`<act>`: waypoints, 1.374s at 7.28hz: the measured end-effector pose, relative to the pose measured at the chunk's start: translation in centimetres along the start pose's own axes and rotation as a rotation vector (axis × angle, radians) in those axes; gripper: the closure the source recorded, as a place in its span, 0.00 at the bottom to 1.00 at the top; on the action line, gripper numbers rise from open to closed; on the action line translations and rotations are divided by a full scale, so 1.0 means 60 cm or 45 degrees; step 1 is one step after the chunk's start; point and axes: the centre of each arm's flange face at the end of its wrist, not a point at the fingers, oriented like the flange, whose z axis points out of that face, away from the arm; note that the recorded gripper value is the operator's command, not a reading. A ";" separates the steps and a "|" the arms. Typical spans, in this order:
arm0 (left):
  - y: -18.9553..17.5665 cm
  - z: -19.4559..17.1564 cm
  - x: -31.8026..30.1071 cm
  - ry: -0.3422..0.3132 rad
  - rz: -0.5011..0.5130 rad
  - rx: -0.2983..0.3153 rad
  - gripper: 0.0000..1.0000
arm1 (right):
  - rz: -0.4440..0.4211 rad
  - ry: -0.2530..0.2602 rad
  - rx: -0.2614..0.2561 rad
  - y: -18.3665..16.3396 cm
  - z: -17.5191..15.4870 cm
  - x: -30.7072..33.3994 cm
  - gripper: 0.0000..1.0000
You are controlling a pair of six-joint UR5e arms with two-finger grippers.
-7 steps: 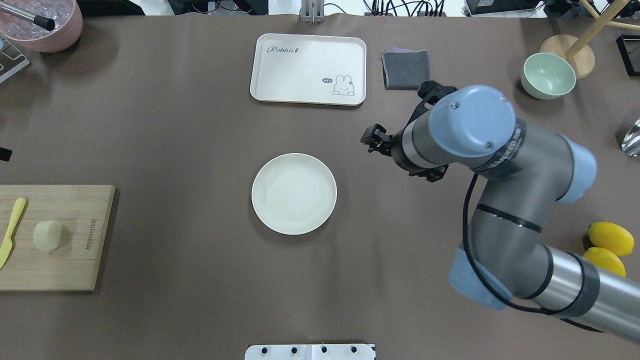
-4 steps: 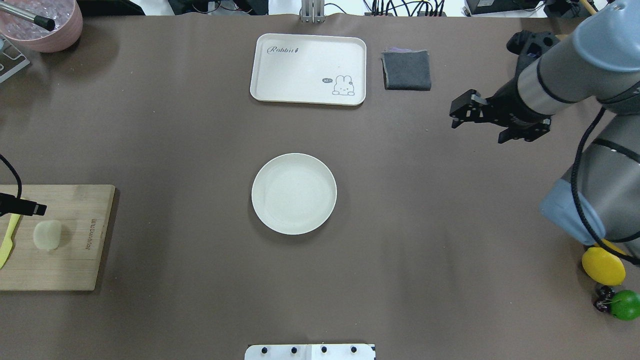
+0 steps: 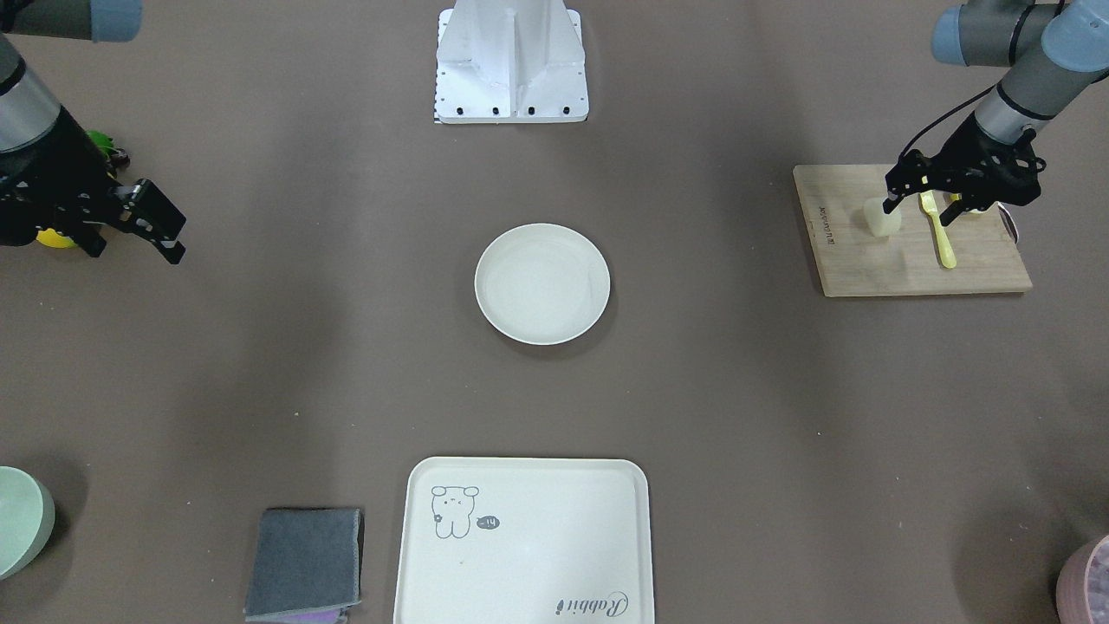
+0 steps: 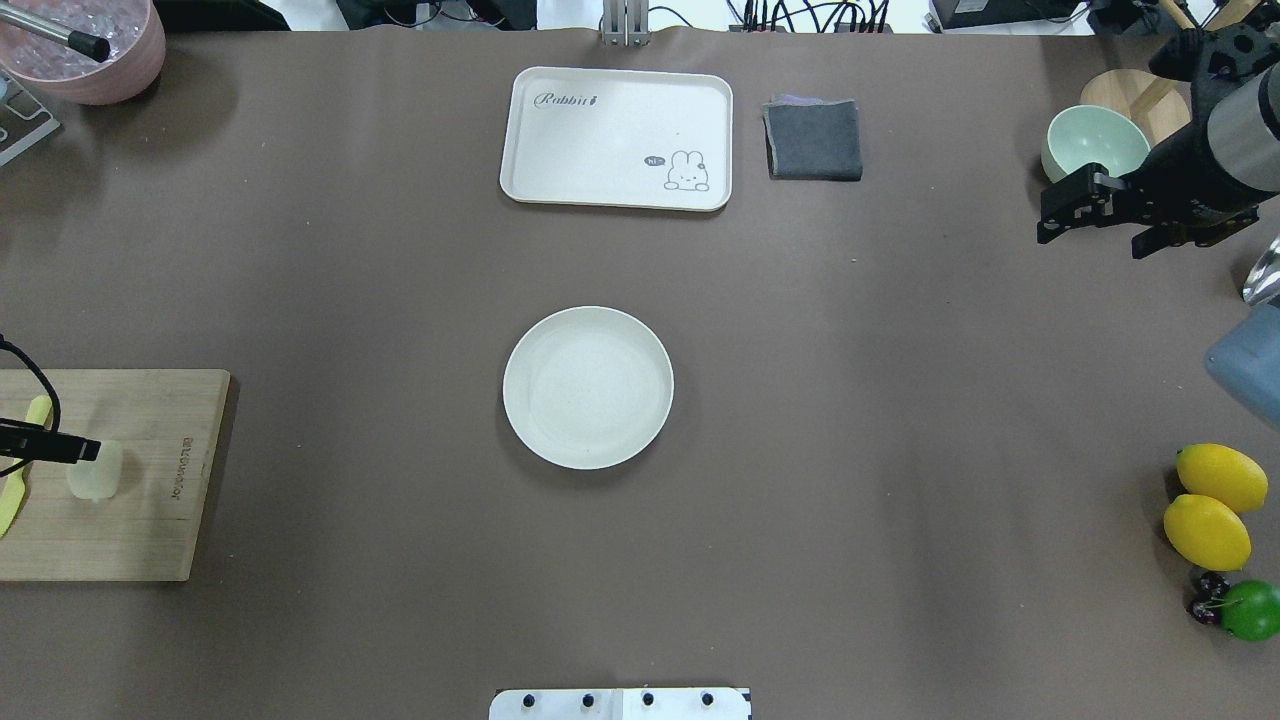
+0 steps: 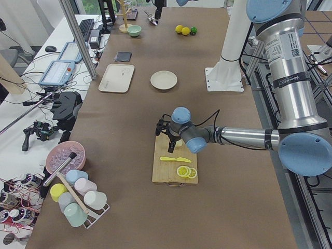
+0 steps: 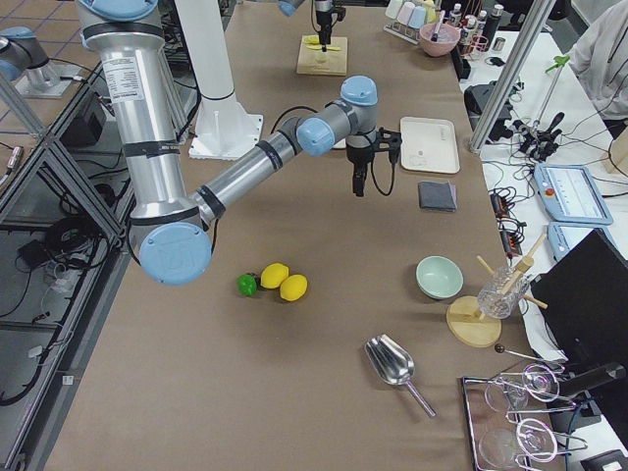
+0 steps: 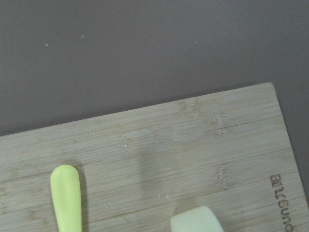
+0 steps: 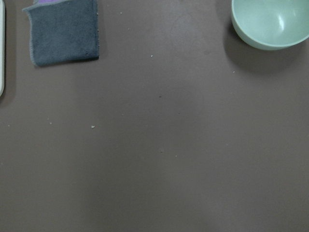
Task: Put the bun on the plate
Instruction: 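Withdraw the right gripper from the plate back toward its side, then grasp the pale bun with the left gripper while the right arm retracts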
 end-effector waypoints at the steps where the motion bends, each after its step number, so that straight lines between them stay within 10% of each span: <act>1: 0.000 0.003 0.006 0.009 0.009 0.002 0.22 | -0.003 0.003 -0.001 -0.002 -0.001 0.012 0.00; 6: 0.000 0.018 0.032 0.036 0.040 -0.014 0.29 | 0.003 0.012 -0.007 -0.005 0.003 0.022 0.00; 10: 0.008 0.027 0.043 0.045 0.064 -0.027 0.82 | 0.007 0.024 -0.016 -0.005 0.012 0.033 0.00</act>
